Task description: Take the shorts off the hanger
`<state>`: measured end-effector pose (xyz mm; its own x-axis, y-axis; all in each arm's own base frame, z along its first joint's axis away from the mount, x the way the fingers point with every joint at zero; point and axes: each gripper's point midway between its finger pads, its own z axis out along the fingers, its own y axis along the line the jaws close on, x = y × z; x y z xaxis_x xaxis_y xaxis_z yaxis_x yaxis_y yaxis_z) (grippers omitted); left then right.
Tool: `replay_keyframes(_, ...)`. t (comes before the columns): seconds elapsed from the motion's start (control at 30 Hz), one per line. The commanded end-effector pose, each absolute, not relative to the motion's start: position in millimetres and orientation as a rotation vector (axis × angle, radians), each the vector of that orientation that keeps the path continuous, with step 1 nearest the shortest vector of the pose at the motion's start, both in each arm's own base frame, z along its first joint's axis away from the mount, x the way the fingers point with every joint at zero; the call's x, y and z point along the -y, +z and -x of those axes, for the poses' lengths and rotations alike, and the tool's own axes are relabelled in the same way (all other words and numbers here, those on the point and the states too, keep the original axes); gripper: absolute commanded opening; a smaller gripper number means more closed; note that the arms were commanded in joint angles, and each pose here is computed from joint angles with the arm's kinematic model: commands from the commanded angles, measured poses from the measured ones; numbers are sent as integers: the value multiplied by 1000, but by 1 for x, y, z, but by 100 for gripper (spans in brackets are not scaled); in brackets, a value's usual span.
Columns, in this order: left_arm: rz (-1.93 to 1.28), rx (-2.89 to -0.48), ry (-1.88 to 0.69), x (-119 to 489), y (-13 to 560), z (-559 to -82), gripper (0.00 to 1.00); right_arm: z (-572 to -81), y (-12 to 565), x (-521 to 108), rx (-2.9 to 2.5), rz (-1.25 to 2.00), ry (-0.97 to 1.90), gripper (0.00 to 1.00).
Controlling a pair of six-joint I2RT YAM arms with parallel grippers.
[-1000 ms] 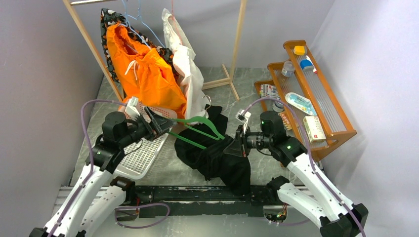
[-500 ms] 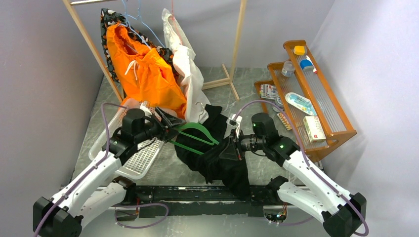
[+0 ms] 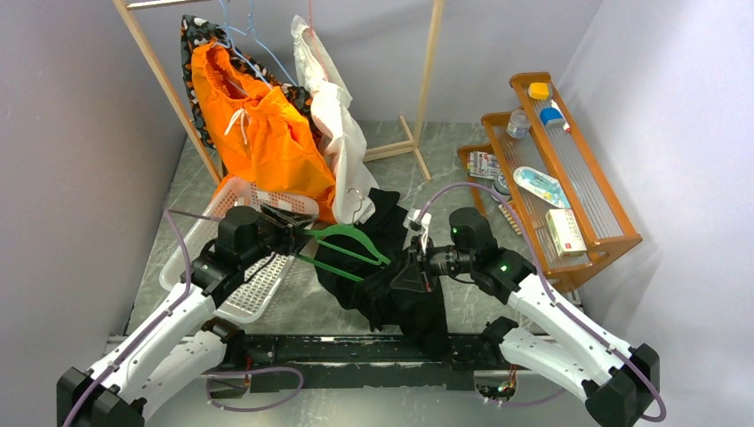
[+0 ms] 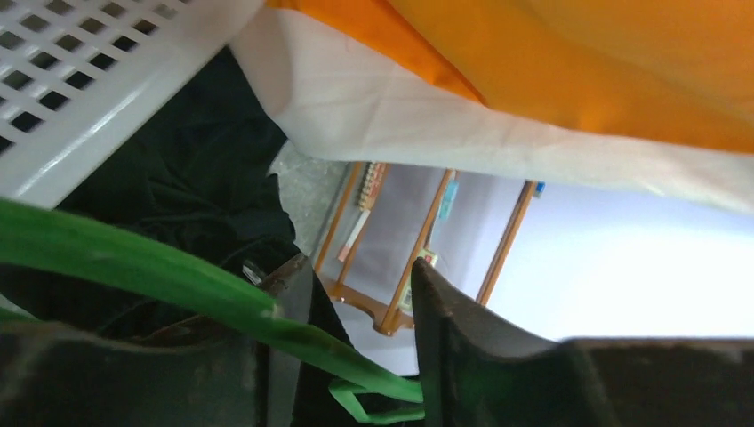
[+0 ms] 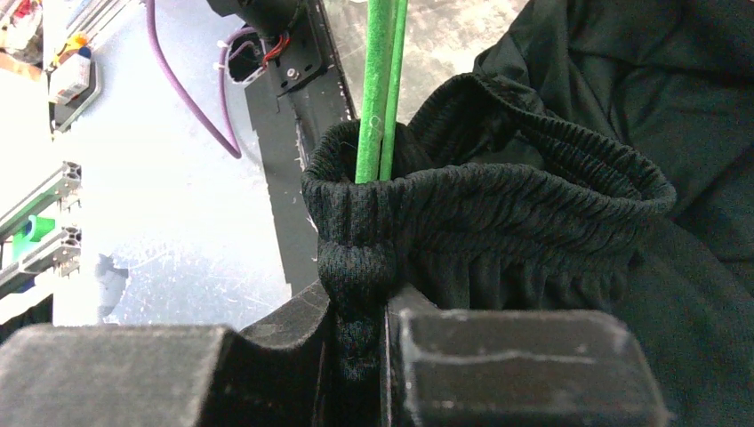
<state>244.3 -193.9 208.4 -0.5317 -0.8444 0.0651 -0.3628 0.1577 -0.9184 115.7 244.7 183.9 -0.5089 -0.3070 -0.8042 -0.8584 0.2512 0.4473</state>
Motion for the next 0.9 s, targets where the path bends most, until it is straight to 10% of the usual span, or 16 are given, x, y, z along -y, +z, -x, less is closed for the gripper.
replay_keyframes(0.0, 1228, -1905, -1302, 186, 218, -258, 41, -110, 194, -250, -1873, 1107, 1266, 0)
replay_keyframes(0.13, 1249, -1917, -1277, 184, 214, -257, 9, -115, 191, -246, -1918, 1096, 1205, 11)
replay_keyframes(0.4, 1348, -1861, -1252, 169, 208, -249, 7, -118, 204, -245, -1969, 1051, 1195, 48)
replay_keyframes(0.53, 1381, -1817, -1209, 157, 211, -247, 7, -112, 205, -247, -1959, 1050, 1245, 44)
replay_keyframes(0.7, 1370, -1780, -1174, 147, 223, -247, 7, -113, 186, -244, -2059, 1055, 1219, 2)
replay_keyframes(0.87, 1380, -1768, -1143, 141, 224, -245, 7, -114, 182, -250, -2094, 1031, 1259, 18)
